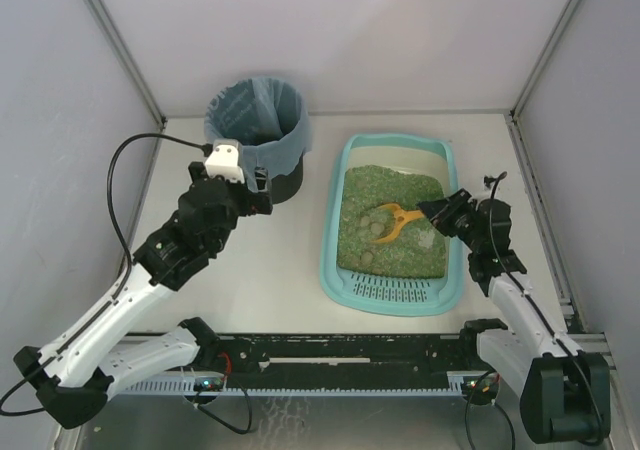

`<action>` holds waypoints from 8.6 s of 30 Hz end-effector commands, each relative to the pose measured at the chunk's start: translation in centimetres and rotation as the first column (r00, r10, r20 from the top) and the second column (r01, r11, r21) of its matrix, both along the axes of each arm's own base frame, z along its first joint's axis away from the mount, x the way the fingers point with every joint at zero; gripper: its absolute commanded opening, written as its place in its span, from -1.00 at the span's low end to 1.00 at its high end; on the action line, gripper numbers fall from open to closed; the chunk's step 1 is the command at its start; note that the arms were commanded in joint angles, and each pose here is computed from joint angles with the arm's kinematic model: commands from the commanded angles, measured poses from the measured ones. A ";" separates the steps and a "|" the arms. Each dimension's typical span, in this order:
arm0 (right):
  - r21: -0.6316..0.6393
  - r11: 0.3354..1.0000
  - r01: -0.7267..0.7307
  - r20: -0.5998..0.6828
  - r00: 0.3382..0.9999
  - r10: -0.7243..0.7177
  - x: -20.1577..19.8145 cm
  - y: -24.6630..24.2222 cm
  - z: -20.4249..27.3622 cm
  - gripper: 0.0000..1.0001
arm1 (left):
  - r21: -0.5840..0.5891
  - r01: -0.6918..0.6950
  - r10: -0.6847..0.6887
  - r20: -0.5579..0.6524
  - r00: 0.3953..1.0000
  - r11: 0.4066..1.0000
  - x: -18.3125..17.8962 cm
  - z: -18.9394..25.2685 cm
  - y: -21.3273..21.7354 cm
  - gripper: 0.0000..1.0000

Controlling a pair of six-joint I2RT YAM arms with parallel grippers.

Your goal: Clean the litter box

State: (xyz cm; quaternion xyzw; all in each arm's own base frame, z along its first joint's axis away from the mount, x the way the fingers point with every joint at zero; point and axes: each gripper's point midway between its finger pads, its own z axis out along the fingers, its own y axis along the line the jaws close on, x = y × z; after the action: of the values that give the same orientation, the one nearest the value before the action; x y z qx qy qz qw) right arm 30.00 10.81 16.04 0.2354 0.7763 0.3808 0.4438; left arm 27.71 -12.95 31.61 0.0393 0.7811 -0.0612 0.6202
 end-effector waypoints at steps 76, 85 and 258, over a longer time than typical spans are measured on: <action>0.453 0.889 0.059 0.195 0.967 -0.164 0.6 -6.8 6.8 -1.00 | -0.244 -0.148 0.155 0.011 0.988 0.958 2.3 0.7 6.1 1.00; 0.443 0.895 0.054 0.190 0.970 -0.153 0.8 -6.0 7.0 -1.00 | -0.244 -0.168 0.178 0.019 0.984 0.955 2.1 1.0 6.9 1.00; -0.021 0.952 -0.305 -0.051 0.952 0.303 8.8 8.8 -1.9 -1.00 | -0.037 0.387 -0.388 -0.024 0.921 0.921 1.1 0.6 -10.1 0.81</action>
State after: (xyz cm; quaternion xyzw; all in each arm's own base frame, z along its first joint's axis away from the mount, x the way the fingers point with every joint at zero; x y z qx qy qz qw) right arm 41.67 14.95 15.00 0.1339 0.8247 0.3282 0.4408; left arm 29.03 -23.41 31.60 0.1807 0.7774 -0.1955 0.5699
